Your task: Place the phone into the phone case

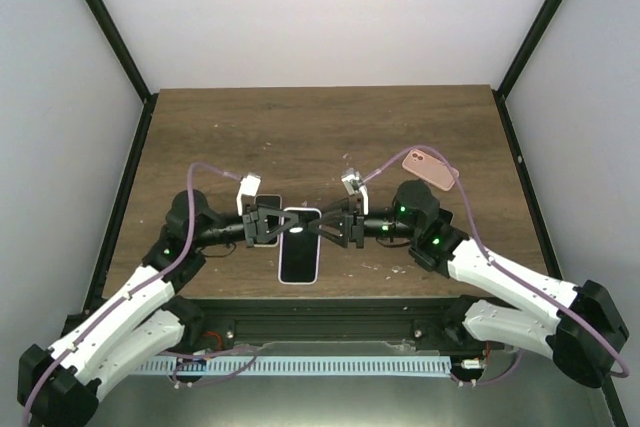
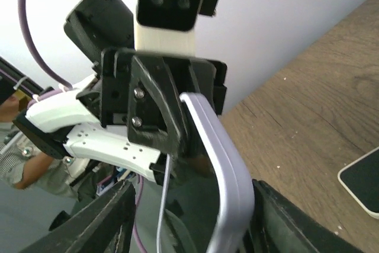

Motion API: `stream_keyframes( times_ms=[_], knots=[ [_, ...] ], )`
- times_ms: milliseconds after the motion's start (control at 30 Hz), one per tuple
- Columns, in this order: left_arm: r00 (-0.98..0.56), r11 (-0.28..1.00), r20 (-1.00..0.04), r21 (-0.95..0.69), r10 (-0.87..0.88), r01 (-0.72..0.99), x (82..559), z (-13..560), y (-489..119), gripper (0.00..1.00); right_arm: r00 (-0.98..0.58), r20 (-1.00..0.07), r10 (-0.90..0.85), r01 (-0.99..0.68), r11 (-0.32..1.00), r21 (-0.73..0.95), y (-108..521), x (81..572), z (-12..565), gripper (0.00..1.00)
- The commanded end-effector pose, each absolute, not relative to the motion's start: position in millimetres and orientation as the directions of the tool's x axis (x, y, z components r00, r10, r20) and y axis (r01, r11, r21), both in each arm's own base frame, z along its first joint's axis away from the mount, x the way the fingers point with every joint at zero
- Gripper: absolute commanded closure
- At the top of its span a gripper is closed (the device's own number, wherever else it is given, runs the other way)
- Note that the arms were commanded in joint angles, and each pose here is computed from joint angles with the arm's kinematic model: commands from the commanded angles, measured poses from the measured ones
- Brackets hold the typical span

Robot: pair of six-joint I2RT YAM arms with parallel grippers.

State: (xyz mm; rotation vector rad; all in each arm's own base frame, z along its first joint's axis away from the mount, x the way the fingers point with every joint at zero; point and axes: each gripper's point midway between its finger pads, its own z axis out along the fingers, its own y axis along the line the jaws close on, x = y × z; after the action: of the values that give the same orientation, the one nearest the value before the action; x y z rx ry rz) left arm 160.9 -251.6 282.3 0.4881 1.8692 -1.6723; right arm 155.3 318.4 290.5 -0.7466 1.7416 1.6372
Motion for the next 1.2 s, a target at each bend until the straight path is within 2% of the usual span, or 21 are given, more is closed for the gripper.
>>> stream_keyframes(
  times_ms=[0,133,300,433,467,567,733,800,967,1167],
  knots=[
    [-0.721,0.13,-0.66,-0.75,-0.213,0.648,167,311,-245,1.0,-0.657,-0.754,-0.012,-0.753,0.061,0.655,317,151,278,0.45],
    [-0.707,0.128,-0.669,-0.741,-0.23,0.66,170,321,-245,1.0,-0.668,-0.741,-0.058,-0.743,0.005,0.669,320,141,272,0.46],
    [-0.711,0.14,-0.66,-0.749,-0.242,0.648,177,321,-246,1.0,-0.667,-0.742,-0.065,-0.741,-0.041,0.67,321,135,275,0.81],
    [-0.723,0.145,-0.643,-0.764,-0.252,0.629,180,316,-246,1.0,-0.648,-0.76,-0.042,-0.758,-0.057,0.649,317,132,282,0.98],
    [-0.726,0.145,-0.64,-0.766,-0.251,0.626,179,315,-246,0.97,-0.642,-0.765,-0.036,-0.764,-0.051,0.643,317,133,282,0.99],
    [-0.732,0.138,-0.635,-0.77,-0.244,0.622,176,317,-246,0.77,-0.621,-0.784,-0.009,-0.784,-0.015,0.621,313,137,286,0.99],
    [-0.73,0.144,-0.638,-0.768,-0.244,0.624,170,322,-241,0.59,-0.561,-0.827,0.04,-0.827,-0.019,0.561,306,135,302,0.99],
    [-0.731,0.151,-0.64,-0.768,-0.238,0.623,169,321,-241,0.55,-0.55,-0.833,0.052,-0.835,-0.027,0.55,305,134,308,0.99],
    [-0.738,0.171,-0.642,-0.767,-0.207,0.619,169,312,-242,0.54,-0.547,-0.835,0.054,-0.837,-0.029,0.546,305,133,312,0.99],
    [-0.733,0.154,-0.656,-0.755,-0.181,0.637,166,314,-245,0.7,-0.554,-0.831,0.057,-0.831,0.013,0.555,306,140,306,0.99]
  ],
)
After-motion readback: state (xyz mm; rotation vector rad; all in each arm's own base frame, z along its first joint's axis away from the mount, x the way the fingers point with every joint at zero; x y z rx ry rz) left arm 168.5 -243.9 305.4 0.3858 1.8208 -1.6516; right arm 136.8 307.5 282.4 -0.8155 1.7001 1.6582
